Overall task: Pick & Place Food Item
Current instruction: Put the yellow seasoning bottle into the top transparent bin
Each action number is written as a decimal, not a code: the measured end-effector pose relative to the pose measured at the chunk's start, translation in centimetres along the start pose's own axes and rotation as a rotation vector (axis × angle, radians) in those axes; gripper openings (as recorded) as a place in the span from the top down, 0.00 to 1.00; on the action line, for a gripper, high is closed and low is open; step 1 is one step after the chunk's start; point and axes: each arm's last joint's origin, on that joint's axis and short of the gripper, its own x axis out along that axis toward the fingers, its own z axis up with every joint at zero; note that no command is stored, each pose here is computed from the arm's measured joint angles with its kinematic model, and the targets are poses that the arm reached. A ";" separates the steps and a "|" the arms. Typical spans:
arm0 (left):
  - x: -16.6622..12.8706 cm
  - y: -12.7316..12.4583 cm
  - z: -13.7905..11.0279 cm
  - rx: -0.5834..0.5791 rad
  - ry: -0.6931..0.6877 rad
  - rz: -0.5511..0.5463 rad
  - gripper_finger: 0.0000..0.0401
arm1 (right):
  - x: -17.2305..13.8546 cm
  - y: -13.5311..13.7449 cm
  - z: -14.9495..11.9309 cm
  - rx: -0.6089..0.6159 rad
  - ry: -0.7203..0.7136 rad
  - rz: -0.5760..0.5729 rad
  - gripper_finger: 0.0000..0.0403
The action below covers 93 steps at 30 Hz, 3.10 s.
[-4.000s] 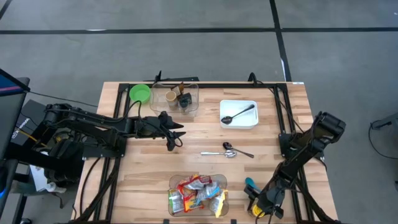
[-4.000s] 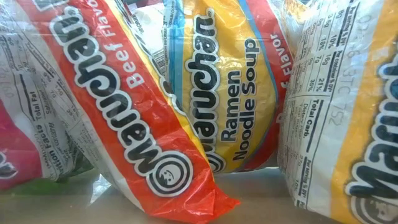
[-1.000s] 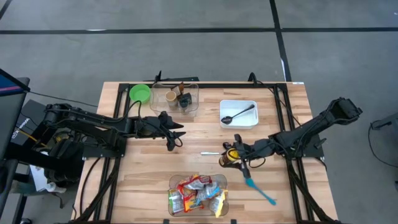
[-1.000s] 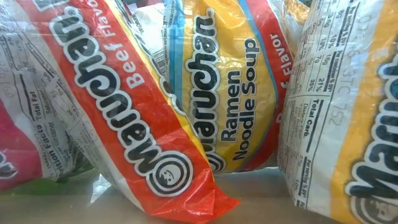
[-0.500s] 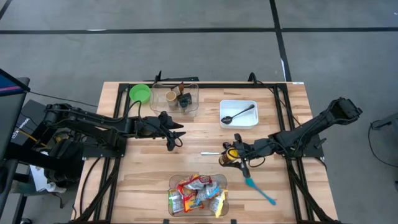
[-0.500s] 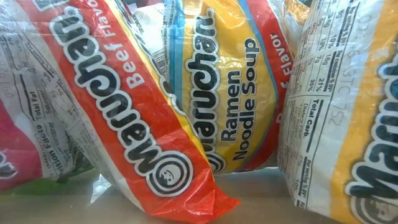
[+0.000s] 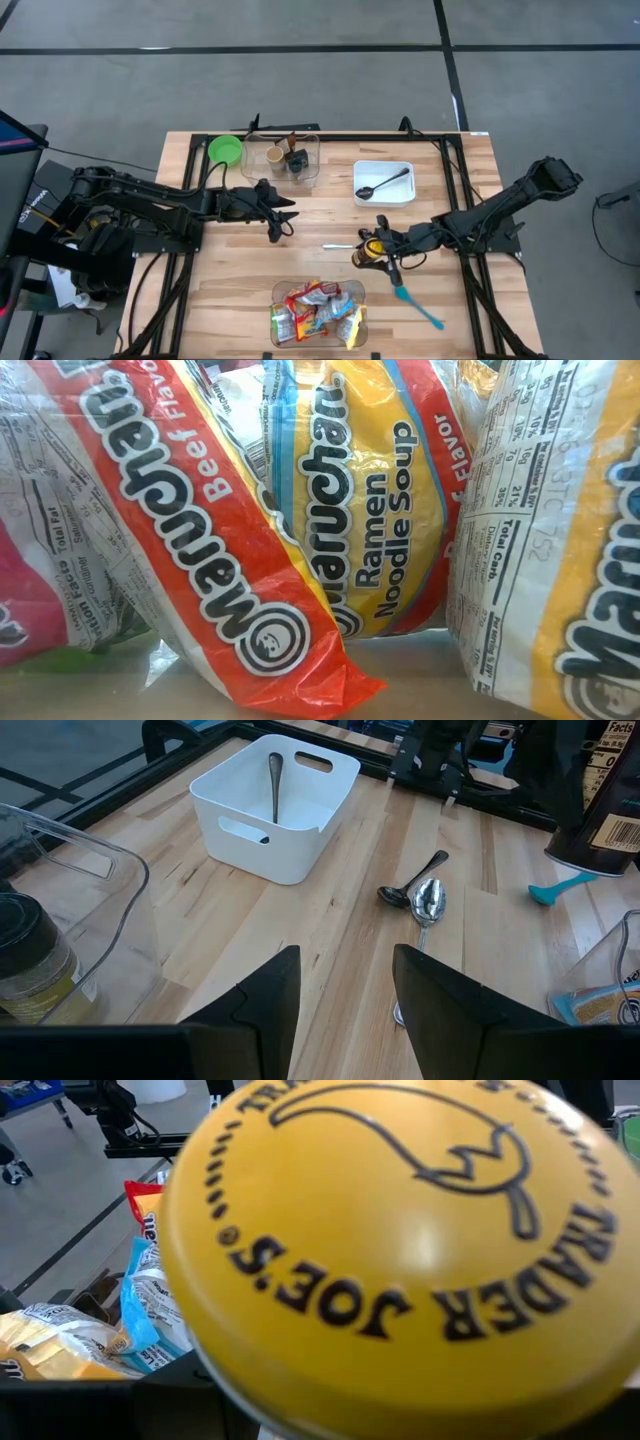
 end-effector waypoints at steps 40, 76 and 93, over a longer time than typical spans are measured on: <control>0.0 -0.1 0.2 -0.007 -0.022 -0.007 0.62 | 6.5 -6.9 2.6 0.004 0.111 -0.099 0.44; 0.0 -0.1 0.4 -0.012 -0.037 -0.012 0.62 | 10.7 -11.9 3.6 -0.007 0.201 -0.098 0.44; 0.0 -0.2 0.6 -0.018 -0.059 -0.018 0.62 | 10.8 -11.7 3.8 -0.009 0.178 -0.095 0.43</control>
